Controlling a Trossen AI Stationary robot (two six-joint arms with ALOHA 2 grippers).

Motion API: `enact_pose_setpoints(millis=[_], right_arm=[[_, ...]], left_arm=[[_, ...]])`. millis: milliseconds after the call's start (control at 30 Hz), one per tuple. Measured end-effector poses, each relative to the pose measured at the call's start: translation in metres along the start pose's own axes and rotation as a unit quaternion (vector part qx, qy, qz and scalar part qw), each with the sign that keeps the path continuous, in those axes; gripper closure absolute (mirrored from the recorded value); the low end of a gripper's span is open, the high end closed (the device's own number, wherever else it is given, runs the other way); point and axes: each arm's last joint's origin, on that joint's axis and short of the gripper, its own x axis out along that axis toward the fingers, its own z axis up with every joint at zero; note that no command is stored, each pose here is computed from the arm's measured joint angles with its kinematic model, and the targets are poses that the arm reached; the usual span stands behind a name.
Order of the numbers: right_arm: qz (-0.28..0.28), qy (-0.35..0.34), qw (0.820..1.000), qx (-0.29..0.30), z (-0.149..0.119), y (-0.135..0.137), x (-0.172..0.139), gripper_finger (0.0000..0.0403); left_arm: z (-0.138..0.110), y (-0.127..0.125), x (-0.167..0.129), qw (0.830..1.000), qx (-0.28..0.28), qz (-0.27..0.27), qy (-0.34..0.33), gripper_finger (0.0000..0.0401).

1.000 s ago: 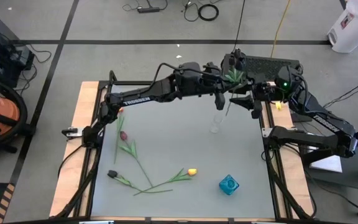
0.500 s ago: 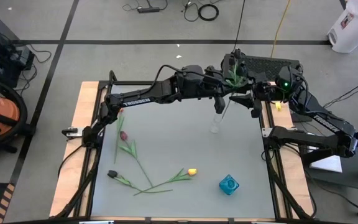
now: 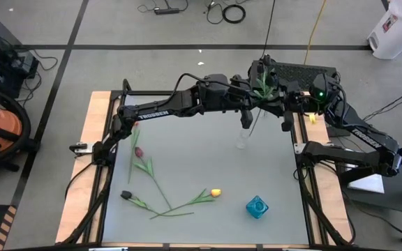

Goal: Sort flowers into vase by color
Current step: Put the top black tulip into the top transparent vase

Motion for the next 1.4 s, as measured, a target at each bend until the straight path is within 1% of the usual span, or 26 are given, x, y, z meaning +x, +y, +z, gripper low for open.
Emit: enact_pose_setpoints(millis=[67, 300, 667, 900, 1000, 1133, 1200, 1300, 1400], right_arm=[[0.0, -0.001, 1.0, -0.009, 0.0, 0.0, 0.0, 0.0395], [-0.01, -0.007, 1.0, -0.023, 0.001, 0.002, -0.004, 0.0399], [-0.096, -0.017, 0.994, -0.053, -0.001, 0.01, -0.024, 0.0402], [-0.107, -0.018, 0.993, -0.056, -0.001, 0.011, -0.028, 0.0402], [-0.121, -0.013, 0.991, -0.053, -0.003, 0.01, -0.029, 0.0402], [-0.12, -0.015, 0.991, -0.055, -0.002, 0.011, -0.029, 0.0402], [-0.124, -0.014, 0.991, -0.056, -0.002, 0.01, -0.029, 0.0403], [-0.161, -0.019, 0.985, -0.058, -0.002, 0.008, -0.03, 0.0403], [-0.197, -0.028, 0.977, -0.07, -0.001, 0.009, -0.034, 0.0403]], left_arm=[[0.0, 0.0, 0.0, 1.0, -0.002, 0.0, 0.0, 0.0388], [0.0, 0.0, 0.0, 1.0, -0.003, 0.0, -0.002, 0.0388], [0.0, 0.001, 0.0, 1.0, -0.003, 0.005, -0.002, 0.0388], [0.0, 0.001, 0.0, 1.0, -0.002, 0.007, 0.0, 0.0383], [0.0, 0.002, 0.0, 1.0, -0.002, 0.011, -0.001, 0.036], [0.002, 0.002, -0.001, 1.0, -0.003, 0.012, -0.006, 0.031], [0.001, 0.002, -0.001, 1.0, -0.003, 0.025, -0.004, 0.0286], [0.001, 0.003, -0.001, 0.999, -0.002, 0.051, -0.006, 0.0258], [0.0, 0.006, -0.001, 0.997, 0.002, 0.075, -0.002, 0.0243]])
